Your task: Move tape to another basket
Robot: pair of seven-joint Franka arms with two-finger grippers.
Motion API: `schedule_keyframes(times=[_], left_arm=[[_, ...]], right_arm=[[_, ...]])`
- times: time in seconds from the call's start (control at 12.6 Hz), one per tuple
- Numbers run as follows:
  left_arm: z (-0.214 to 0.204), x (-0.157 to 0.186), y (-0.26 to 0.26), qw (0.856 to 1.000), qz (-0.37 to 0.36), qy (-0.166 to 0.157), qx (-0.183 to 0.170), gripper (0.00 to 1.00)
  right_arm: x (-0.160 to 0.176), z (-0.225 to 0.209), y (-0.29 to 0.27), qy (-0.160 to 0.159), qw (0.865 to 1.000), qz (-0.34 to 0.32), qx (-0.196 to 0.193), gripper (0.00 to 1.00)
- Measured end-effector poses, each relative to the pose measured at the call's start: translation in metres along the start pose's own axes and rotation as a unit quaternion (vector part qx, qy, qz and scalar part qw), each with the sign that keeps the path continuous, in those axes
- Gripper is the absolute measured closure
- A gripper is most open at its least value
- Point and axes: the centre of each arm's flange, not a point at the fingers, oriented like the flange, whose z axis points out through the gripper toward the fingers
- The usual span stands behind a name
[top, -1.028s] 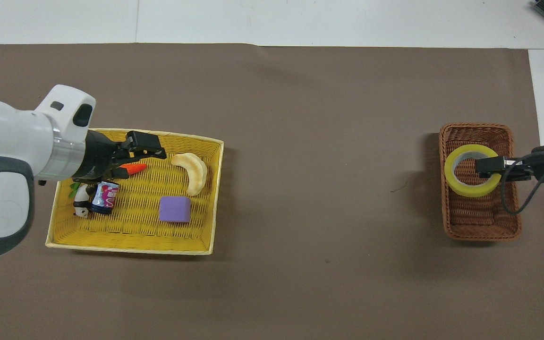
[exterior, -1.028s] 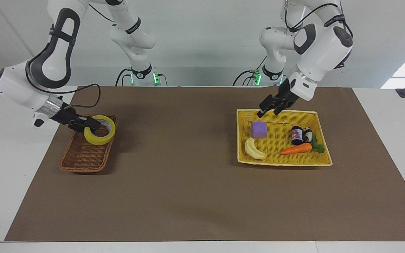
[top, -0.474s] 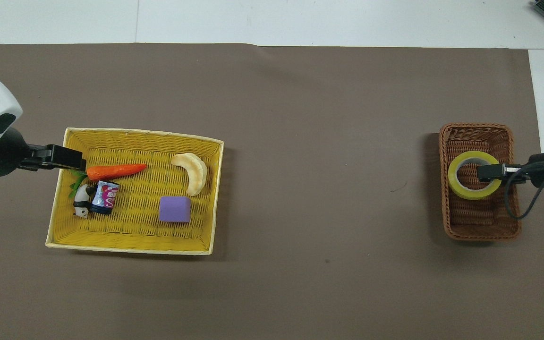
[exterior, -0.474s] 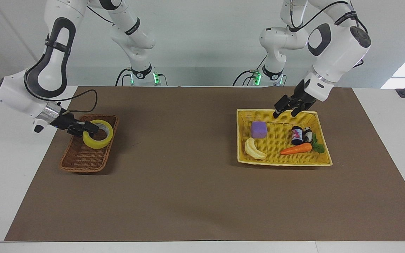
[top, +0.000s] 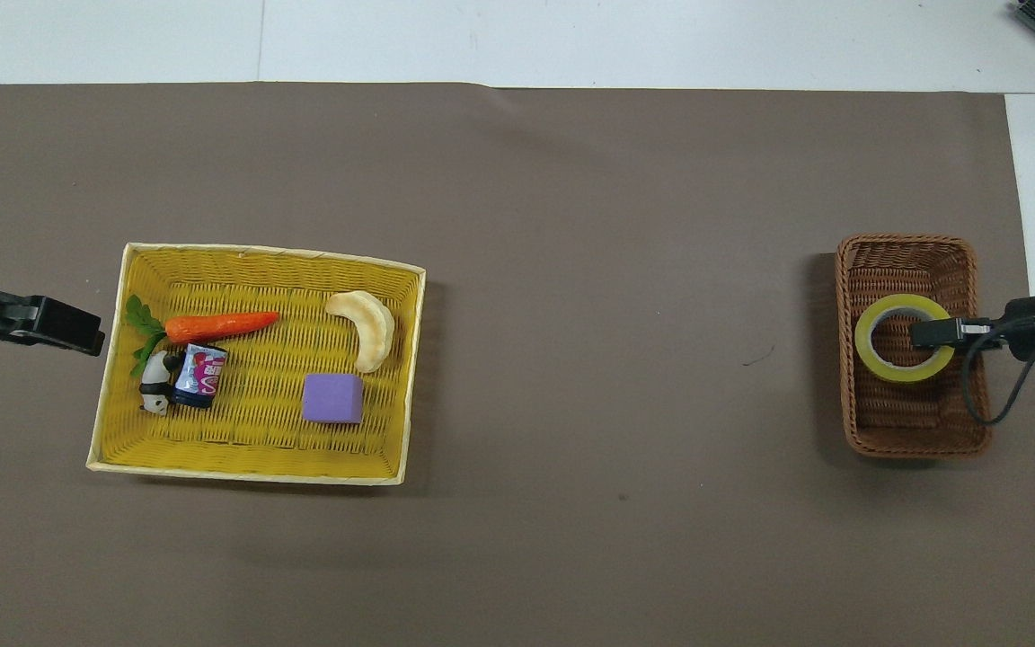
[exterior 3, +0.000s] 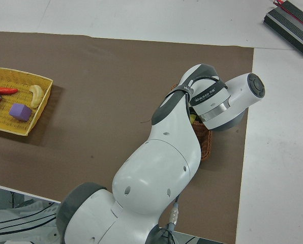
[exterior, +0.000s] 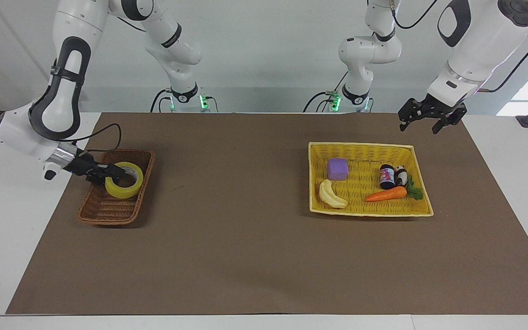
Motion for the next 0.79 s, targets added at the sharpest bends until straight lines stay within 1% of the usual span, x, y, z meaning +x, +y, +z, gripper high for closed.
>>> schedule_keyframes(times=[0.08, 0.32, 0.4, 0.47, 0.55, 0.63, 0.79], left_arm=[[-0.002, 0.004, -0.001, 1.000, 0.000, 0.002, 0.000, 0.00], [-0.003, 0.011, -0.011, 1.000, -0.009, 0.008, -0.001, 0.00], [-0.003, 0.012, -0.015, 1.000, -0.012, 0.012, -0.001, 0.00], [-0.004, 0.013, -0.017, 1.000, -0.014, 0.015, -0.001, 0.00], [-0.004, 0.014, -0.018, 1.000, -0.014, 0.018, 0.000, 0.00], [-0.004, 0.014, -0.017, 1.000, -0.013, 0.019, 0.000, 0.00], [-0.004, 0.015, -0.016, 1.000, -0.012, 0.019, 0.000, 0.00]], right_arm=[[0.000, 0.001, 0.002, 0.000, 1.000, -0.001, 0.001, 0.82], [0.002, -0.002, 0.001, 0.002, 1.000, -0.004, -0.001, 0.44], [0.003, -0.004, 0.000, 0.004, 1.000, -0.005, -0.003, 0.35], [0.006, -0.007, -0.003, 0.008, 1.000, -0.010, -0.005, 0.23], [0.014, -0.016, -0.009, 0.016, 1.000, -0.020, -0.012, 0.08], [0.024, -0.029, -0.019, 0.024, 0.999, -0.036, -0.024, 0.00], [0.044, -0.057, -0.051, 0.030, 0.994, -0.082, -0.067, 0.00]])
